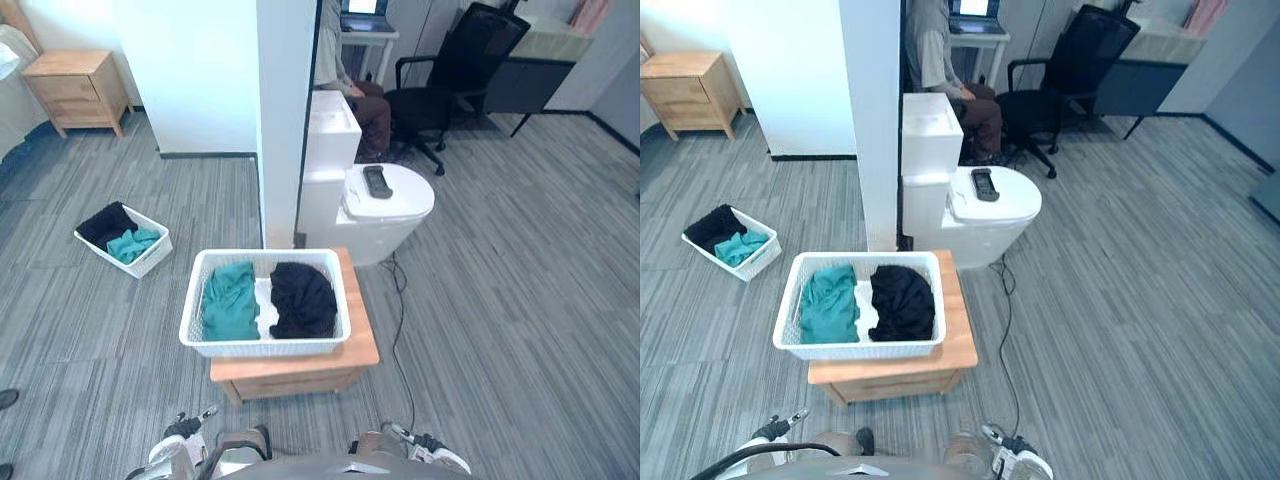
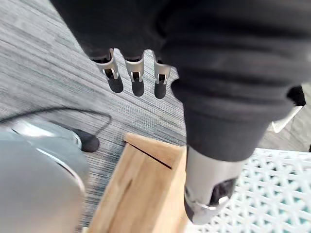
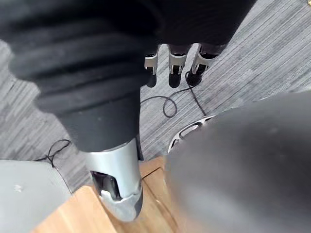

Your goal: Pick up the laundry basket with both hands and put the clothes into the washing machine.

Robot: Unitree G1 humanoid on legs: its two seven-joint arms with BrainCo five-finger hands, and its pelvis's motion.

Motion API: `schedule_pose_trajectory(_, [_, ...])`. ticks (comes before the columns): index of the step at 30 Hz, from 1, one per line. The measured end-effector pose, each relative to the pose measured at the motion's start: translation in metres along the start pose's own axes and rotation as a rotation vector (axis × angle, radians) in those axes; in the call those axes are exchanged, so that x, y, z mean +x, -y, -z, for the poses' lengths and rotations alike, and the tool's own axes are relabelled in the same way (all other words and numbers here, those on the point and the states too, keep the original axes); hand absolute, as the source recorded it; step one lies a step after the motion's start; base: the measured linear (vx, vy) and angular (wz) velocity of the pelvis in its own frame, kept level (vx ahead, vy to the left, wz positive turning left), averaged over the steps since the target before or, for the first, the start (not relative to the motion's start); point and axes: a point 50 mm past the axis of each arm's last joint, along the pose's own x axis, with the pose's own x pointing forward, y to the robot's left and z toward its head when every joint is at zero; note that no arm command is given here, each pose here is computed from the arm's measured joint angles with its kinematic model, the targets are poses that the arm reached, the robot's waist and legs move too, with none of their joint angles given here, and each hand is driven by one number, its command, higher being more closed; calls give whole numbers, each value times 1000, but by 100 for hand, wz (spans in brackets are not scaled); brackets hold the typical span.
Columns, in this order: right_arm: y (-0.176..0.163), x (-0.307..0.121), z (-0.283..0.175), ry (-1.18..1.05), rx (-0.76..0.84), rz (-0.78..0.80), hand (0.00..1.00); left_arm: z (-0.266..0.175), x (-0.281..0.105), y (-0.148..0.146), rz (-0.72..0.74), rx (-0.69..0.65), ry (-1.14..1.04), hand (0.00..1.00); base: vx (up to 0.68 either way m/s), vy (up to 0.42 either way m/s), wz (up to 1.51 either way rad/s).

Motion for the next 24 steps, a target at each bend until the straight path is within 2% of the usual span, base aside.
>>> schedule_pose_trajectory(1, [12,-2,11,-31,61,37,0,6,-1,-1,-14,-69,-10,0,195,-114,26])
schedule_pose_trajectory(5, [23,-6,35,-99,108,73,0,30,-6,-18,-75,-141,-72,0,248,-278,-1])
schedule_pose_trajectory(10, [55,-8,32,-83,176,161,0,63,-13,-10,-86,-237,-173,0,196,-229,25])
schedule_pose_trajectory(16, [45,-4,19,-54,268,137,0,74,-18,-31,-149,-242,-199,0,31,-45,10])
schedule_pose_trajectory(20, [37,-5,-9,63,360,132,0,78,-21,-51,-205,-256,-212,0,6,32,-13])
schedule_pose_trajectory(23, [34,-22,-76,355,307,117,0,63,-20,-66,-249,-242,-154,0,2,30,-17])
schedule_pose_trajectory(24, [34,-24,-82,381,303,115,0,59,-20,-67,-255,-240,-139,0,8,24,-11])
